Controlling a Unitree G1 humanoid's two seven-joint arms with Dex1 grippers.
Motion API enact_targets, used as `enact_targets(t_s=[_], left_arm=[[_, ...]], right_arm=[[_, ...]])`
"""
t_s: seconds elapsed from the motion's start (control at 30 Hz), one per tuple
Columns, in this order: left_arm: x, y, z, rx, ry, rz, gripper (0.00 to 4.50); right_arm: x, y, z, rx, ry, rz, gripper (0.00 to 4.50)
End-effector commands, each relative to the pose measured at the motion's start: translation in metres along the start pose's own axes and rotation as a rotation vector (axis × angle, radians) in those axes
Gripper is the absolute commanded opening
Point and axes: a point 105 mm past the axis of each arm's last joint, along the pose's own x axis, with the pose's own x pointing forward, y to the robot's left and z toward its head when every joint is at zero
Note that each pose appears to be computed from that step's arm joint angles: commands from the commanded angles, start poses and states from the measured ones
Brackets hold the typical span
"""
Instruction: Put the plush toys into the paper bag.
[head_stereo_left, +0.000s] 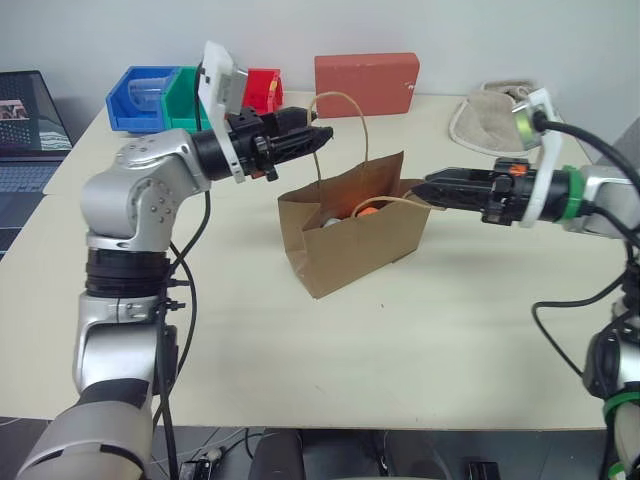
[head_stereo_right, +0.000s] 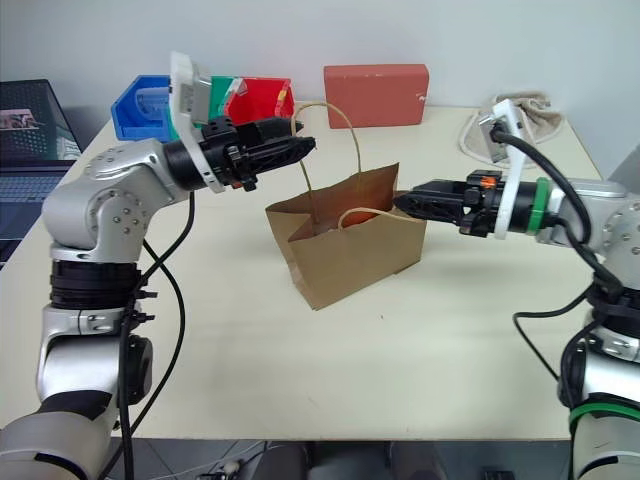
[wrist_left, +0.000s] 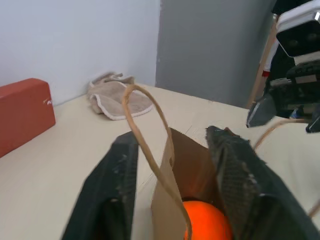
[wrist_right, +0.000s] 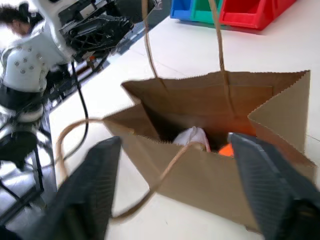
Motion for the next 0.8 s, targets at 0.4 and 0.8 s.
enact_targets(t_s=[0.4, 0.8], left_arm=[[-0.061, -0.015, -0.037, -0.036, 0.154, -0.073, 4.47], [-0.043, -0.021, -0.068, -0.040, 0.158, -0.099, 4.47]], right_arm=[[-0.033, 0.020, -0.010, -0.494, 0.098, 0.035, 4.50], [-0.021, 0.048, -0.023, -0.510, 0.097, 0.172, 4.50]])
